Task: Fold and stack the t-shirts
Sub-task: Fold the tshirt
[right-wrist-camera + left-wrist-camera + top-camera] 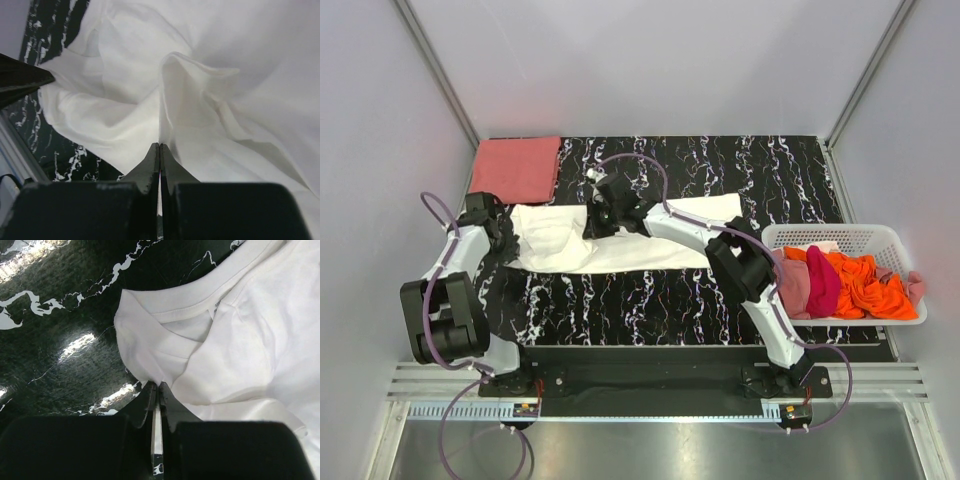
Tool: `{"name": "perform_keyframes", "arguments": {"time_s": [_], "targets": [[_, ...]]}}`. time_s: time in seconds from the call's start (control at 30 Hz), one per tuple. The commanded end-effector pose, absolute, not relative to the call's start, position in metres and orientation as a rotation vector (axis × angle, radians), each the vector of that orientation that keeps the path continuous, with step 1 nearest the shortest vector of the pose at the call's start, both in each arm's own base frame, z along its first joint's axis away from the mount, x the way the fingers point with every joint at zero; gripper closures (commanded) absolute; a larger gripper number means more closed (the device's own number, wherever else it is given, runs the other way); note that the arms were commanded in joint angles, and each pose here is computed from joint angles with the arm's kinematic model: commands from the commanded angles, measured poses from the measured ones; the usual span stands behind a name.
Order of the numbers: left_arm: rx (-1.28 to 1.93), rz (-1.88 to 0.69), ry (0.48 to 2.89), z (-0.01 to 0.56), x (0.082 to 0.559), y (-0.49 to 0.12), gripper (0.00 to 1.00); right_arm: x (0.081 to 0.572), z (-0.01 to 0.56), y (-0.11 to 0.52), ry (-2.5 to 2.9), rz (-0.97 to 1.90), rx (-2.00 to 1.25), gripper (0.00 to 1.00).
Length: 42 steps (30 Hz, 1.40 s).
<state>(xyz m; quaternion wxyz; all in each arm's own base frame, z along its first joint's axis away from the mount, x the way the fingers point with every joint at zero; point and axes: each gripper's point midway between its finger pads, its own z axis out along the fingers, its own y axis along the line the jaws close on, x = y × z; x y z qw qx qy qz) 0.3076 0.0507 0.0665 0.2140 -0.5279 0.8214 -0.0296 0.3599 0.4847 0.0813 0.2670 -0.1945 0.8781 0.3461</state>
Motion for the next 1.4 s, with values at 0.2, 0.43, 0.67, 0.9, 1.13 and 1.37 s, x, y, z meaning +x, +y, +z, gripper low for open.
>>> {"name": "perform_keyframes", "arguments": {"time_s": [0.2,0.43,0.67,0.9,1.13,1.37], "targets": [[-1.475,0.014,2.258,0.072,0.316,0.065,0.86,0.375,0.138,0.497,2.305,1.202,-0.39,1.0],[-1.498,0.019,2.264,0.068,0.32,0.067,0.84,0.389,0.146,0.507,2.295,1.336,-0.279,1.0],[-1.502,0.084,2.23,0.074,0.325,0.079,0.83,0.399,0.16,0.529,2.245,1.535,-0.108,1.0],[-1.498,0.167,2.203,0.079,0.334,0.094,0.82,0.416,0.172,0.541,2.147,1.615,-0.023,1.0],[-1.461,0.2,2.227,0.081,0.337,0.105,0.82,0.436,0.172,0.546,2.121,1.599,0.059,1.0],[-1.321,0.177,2.183,0.123,0.335,0.107,0.79,0.454,0.155,0.544,2.148,1.55,0.201,1.0]]}}
